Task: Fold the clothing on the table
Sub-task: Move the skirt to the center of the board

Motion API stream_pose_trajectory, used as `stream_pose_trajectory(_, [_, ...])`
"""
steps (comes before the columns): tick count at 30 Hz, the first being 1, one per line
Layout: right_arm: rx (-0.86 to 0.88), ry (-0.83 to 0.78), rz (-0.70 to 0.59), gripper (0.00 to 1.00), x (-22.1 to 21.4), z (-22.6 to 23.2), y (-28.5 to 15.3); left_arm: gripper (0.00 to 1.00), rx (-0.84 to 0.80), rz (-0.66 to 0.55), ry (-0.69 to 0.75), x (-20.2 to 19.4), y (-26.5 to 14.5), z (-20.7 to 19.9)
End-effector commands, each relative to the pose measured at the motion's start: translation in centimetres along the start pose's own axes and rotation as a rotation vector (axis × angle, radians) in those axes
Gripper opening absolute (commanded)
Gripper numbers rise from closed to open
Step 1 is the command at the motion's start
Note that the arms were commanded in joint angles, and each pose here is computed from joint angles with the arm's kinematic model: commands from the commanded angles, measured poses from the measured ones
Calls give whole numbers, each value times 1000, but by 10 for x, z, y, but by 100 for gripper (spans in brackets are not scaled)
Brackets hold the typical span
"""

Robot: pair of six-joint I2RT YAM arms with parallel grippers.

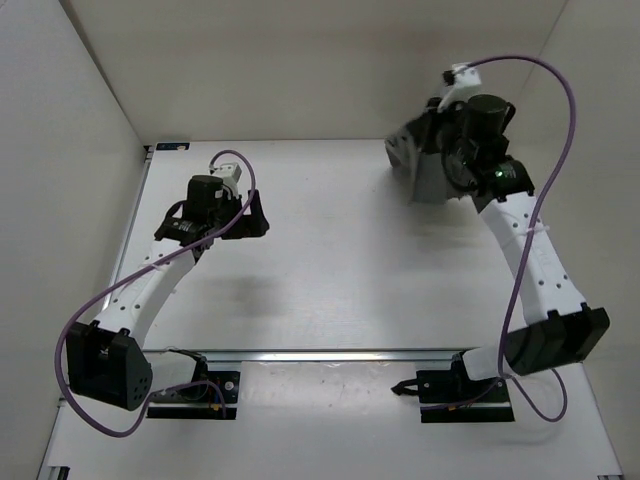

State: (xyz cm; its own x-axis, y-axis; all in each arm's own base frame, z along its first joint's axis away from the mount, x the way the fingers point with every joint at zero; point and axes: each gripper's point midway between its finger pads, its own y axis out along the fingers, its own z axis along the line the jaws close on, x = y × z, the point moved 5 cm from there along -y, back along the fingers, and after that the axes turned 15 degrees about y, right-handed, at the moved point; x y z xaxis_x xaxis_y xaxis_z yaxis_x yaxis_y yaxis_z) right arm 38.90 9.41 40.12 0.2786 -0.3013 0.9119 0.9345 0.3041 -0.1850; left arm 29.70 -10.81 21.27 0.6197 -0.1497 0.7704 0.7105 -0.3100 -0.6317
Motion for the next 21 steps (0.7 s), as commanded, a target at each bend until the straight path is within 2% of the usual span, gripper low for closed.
stream_pose_trajectory(1, [324, -59, 44, 0, -22, 70, -24, 98, -18, -96, -33, 26, -17, 1])
stream_pose_trajectory(3, [314, -16, 208, 0, -86, 59, -19, 99, -28, -106, -44, 27, -20, 1])
stream_pose_trajectory(4, [301, -1, 266, 0, -104, 55, -25, 99, -27, -119, -42, 30, -22, 1])
stream_pose_trajectory(6, [238, 63, 464, 1, -175, 30, -35, 98, -15, -122, -43, 30, -25, 3])
stream_pose_trajectory(7, [221, 74, 514, 10, -190, 24, -43, 99, -15, -128, -37, 30, -26, 3])
stream_pose_trajectory(8, [182, 93, 610, 31, -222, 12, -54, 98, -16, -133, -41, 30, -27, 3])
stream_pose_trajectory(9, [169, 99, 659, 41, -238, 4, -64, 98, -17, -130, -45, 28, -28, 4])
stream_pose_trajectory(10, [146, 100, 684, 57, -245, -1, -73, 99, -28, -131, -42, 27, -28, 2])
stream_pose_trajectory(11, [133, 109, 692, 67, -248, -5, -83, 99, -33, -125, -45, 24, -26, 2])
stream_pose_trajectory(12, [123, 117, 694, 71, -250, -10, -86, 98, -45, -127, -45, 25, -25, -1])
stream_pose_trajectory(14, [112, 136, 581, 88, -225, -19, -93, 99, -71, -128, -45, 24, -21, -5])
stream_pose_trajectory(15, [97, 170, 548, 91, -217, -27, -94, 98, -92, -129, -44, 24, -19, -9])
stream_pose_trajectory(17, [95, 207, 457, 94, -195, -35, -96, 99, -125, -136, -41, 25, -9, -14])
stream_pose_trajectory(21, [59, 264, 436, 93, -189, -43, -90, 99, -113, -118, -47, 32, 15, -13])
